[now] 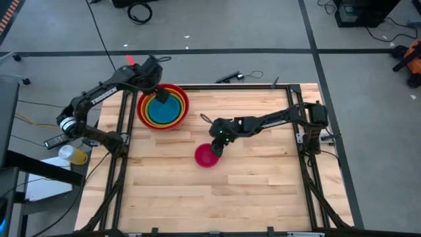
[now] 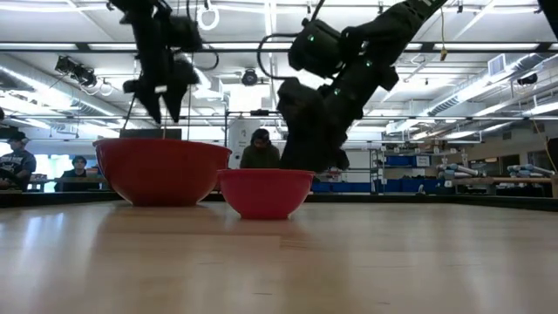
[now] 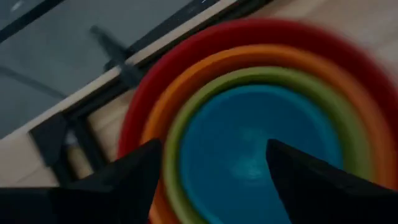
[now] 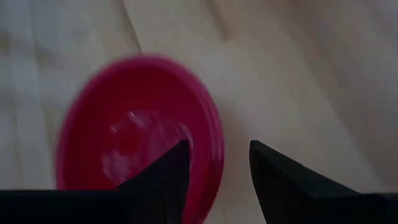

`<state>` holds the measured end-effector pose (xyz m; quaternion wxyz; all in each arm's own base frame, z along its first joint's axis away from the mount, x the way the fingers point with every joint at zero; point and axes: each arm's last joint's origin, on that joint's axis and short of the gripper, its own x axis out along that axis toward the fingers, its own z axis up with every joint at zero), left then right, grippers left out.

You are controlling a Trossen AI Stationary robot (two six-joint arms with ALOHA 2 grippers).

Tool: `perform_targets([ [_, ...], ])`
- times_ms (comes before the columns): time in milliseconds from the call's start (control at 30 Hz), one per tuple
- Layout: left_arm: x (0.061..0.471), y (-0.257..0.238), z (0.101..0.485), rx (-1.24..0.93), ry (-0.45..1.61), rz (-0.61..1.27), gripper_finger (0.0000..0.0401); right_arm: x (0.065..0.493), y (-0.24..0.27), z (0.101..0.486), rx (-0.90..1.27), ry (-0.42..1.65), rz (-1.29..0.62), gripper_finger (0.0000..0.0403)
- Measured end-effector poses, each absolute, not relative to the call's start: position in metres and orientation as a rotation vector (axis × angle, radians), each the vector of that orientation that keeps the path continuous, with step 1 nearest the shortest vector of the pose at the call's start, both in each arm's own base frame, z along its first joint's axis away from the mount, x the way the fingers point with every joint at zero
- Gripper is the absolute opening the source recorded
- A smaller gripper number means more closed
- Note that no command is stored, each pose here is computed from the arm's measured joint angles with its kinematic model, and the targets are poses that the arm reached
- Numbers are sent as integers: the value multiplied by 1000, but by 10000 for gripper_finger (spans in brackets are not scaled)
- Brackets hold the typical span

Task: Nest bowls inside each other
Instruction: Stack the pink bowl on top of the blue bowl

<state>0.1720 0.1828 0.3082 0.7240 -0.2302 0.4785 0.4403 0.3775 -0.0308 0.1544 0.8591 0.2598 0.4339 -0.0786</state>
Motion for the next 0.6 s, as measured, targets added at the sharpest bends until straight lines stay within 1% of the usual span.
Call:
perform_targets([
  [100,185,165,317,-462,1024,861,292,379,-26,142,548,955,-150,164],
  [167,196,150,311,-434,1055,760,289,379,-24,137,551,972,-150,146],
  [200,203,142,306,-430,1066,700,286,379,-24,137,549,972,-149,132],
  [267,216,126,297,-430,1050,601,280,379,-24,137,547,972,-150,90],
  [333,230,110,290,-425,1003,538,274,379,-24,140,538,958,-160,36],
  [367,236,103,288,-428,976,514,271,379,-24,144,526,942,-163,22],
  [433,248,91,287,-438,897,478,266,379,-26,152,486,906,-202,21],
  [500,259,82,288,-442,811,448,262,378,-28,160,437,869,-253,34],
  [600,268,74,282,-455,777,423,257,375,-30,177,348,807,-300,35],
])
